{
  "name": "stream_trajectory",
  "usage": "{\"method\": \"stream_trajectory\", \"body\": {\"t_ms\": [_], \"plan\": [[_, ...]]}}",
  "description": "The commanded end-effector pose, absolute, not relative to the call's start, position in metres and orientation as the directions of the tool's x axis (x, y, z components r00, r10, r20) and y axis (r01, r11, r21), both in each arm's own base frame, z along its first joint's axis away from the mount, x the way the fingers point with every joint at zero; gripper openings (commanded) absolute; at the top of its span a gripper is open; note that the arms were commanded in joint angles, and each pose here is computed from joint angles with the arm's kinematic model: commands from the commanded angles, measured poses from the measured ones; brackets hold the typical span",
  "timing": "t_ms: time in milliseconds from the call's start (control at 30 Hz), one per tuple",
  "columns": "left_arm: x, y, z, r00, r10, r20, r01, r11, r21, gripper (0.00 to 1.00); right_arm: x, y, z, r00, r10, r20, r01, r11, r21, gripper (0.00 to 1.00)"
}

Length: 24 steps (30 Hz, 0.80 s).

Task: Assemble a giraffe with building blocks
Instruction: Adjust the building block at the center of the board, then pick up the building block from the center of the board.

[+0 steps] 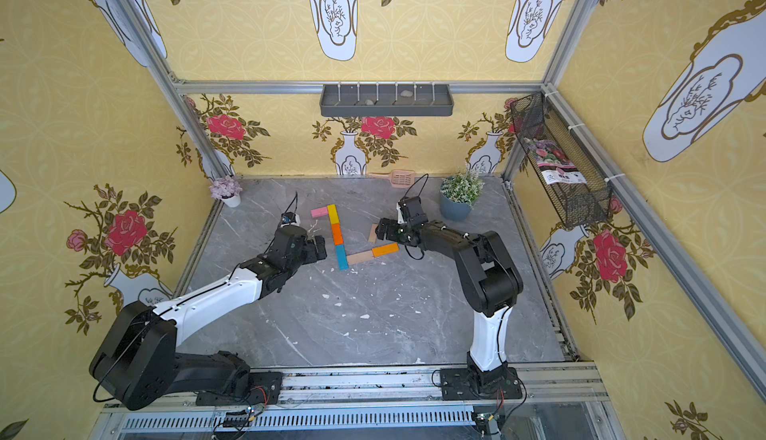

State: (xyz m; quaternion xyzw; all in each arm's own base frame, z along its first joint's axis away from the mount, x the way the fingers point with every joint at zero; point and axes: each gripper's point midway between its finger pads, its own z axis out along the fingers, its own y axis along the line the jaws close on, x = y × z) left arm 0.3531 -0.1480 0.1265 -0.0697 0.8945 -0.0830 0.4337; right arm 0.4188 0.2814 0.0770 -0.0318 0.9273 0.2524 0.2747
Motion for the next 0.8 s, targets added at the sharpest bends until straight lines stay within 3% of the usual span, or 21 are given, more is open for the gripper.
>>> {"method": "stream_trajectory", "body": {"t_ms": [0,100,400,567,767], "plan": [[0.353,-0.133,0.125,-0.593,-0.233,-0.771,-0.132,0.972,-0.192,0.99,0.428,0.274,0.073,-0.816,0.019,-0.577,-0.152,0.957,0.247,0.96],[0.347,-0.109,0.121,-0.565,-0.293,-0.771,-0.271,0.949,-0.162,0.99,0.435,0.293,0.071,-0.800,-0.024,-0.599,-0.160,0.971,0.176,0.93],[0.350,-0.114,0.103,-0.572,-0.396,-0.718,-0.283,0.917,-0.281,0.99,0.445,0.331,0.042,-0.816,-0.104,-0.568,-0.194,0.976,0.100,0.80],[0.351,-0.120,0.101,-0.587,-0.413,-0.696,-0.263,0.911,-0.319,0.99,0.443,0.334,0.031,-0.828,-0.122,-0.547,-0.209,0.973,0.100,0.62],[0.348,-0.110,0.115,-0.543,-0.413,-0.731,-0.272,0.910,-0.313,0.99,0.436,0.335,0.019,-0.844,-0.137,-0.518,-0.223,0.969,0.106,0.59]]}}
